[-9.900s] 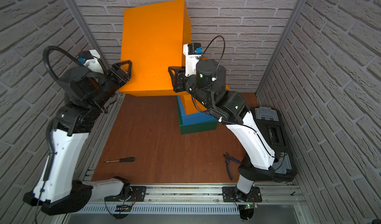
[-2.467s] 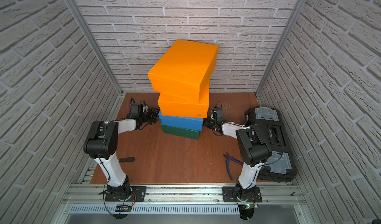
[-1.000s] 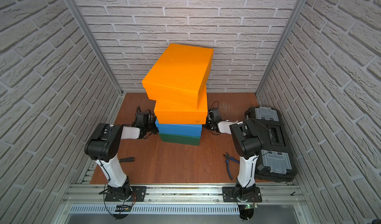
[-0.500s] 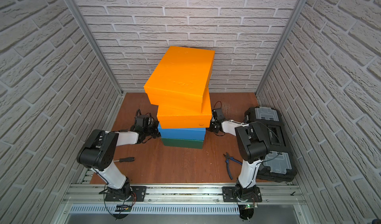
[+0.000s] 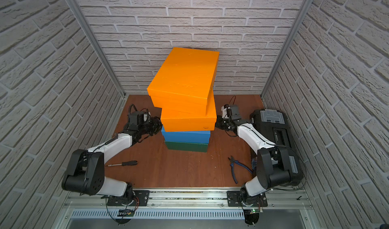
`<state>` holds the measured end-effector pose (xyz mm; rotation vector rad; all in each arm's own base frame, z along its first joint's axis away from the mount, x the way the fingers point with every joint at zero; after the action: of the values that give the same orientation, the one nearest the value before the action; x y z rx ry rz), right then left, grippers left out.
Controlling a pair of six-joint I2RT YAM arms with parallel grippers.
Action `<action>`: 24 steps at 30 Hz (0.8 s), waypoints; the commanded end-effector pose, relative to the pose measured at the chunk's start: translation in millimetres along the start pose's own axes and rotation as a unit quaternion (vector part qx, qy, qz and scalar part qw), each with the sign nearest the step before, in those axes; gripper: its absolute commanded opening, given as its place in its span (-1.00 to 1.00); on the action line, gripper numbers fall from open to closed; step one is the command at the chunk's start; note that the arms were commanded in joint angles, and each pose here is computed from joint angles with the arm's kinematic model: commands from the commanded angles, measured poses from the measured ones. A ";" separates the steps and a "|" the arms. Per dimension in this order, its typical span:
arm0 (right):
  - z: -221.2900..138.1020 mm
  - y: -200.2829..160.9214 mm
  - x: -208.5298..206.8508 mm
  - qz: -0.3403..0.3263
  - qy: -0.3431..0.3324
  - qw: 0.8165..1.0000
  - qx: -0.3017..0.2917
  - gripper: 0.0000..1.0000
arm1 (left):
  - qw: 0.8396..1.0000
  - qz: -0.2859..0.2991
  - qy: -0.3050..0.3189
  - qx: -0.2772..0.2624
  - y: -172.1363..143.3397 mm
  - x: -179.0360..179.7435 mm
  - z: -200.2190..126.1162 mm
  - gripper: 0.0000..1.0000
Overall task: Stack the shoeboxes
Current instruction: Adjust the shoeboxes at the center of the board.
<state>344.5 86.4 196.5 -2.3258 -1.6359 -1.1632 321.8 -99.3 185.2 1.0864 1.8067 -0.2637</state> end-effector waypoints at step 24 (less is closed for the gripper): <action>74.0 32.8 46.6 -0.019 0.071 0.997 0.034 -0.94 | 1.000 -0.009 0.004 0.017 -9.2 9.3 21.4 0.08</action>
<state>403.3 127.2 162.5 -2.2576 -1.5945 -1.0758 329.0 -96.7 165.3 1.0631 1.8832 -0.2531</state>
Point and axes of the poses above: each gripper's point midway between its finger pads, its own z axis out along the fingers, its own x axis along the line the jaws close on, y = z × x, the point moved 9 cm from there along -z, back along the fingers, and after that the axes turned 6 degrees about z, right-handed, at the moved point
